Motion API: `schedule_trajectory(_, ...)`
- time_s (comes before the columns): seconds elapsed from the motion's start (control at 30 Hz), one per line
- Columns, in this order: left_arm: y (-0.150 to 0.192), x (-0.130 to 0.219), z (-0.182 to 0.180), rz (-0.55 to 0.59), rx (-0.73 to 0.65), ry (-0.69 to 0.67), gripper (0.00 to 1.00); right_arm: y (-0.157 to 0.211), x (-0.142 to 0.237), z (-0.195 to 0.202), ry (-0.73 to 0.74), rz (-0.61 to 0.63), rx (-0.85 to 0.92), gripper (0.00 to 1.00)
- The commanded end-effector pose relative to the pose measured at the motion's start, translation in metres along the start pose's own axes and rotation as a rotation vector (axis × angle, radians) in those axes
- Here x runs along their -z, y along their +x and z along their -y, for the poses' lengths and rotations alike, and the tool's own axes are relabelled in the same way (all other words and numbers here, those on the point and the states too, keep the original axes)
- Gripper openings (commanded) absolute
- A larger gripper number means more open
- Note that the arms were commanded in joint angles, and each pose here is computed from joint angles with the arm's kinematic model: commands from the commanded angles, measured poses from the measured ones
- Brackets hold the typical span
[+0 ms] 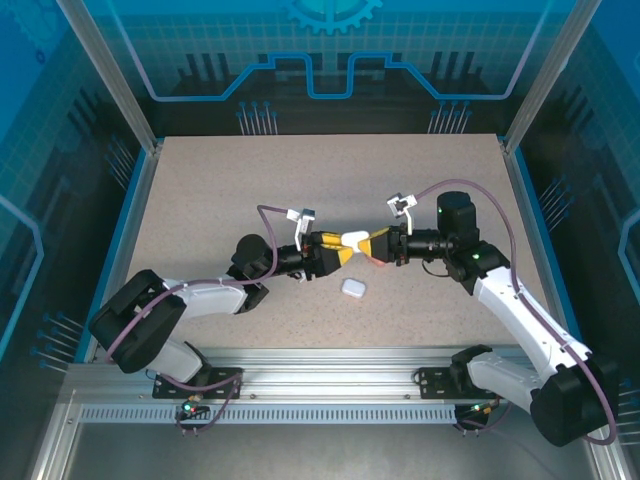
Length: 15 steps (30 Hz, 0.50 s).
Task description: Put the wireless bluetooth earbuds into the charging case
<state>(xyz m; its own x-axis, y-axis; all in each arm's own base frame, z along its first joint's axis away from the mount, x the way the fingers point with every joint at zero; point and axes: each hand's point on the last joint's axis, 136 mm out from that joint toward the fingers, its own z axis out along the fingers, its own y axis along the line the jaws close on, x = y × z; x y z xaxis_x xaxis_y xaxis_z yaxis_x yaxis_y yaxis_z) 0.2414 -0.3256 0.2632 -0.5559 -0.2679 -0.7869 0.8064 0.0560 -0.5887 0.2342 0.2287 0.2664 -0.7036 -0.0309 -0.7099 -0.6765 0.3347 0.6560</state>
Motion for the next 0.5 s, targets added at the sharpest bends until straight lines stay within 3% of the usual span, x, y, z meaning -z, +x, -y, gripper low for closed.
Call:
schedule_trajectory(0.0,-0.008,-0.003,0.021,0.01,-0.051,0.08,0.44,0.0,-0.002,0.002,0.003,0.004,0.003,0.23)
schedule_trajectory(0.47,-0.012,-0.005,0.023,0.019,-0.056,0.09,0.32,0.014,-0.011,0.002,0.002,-0.047,-0.003,0.25)
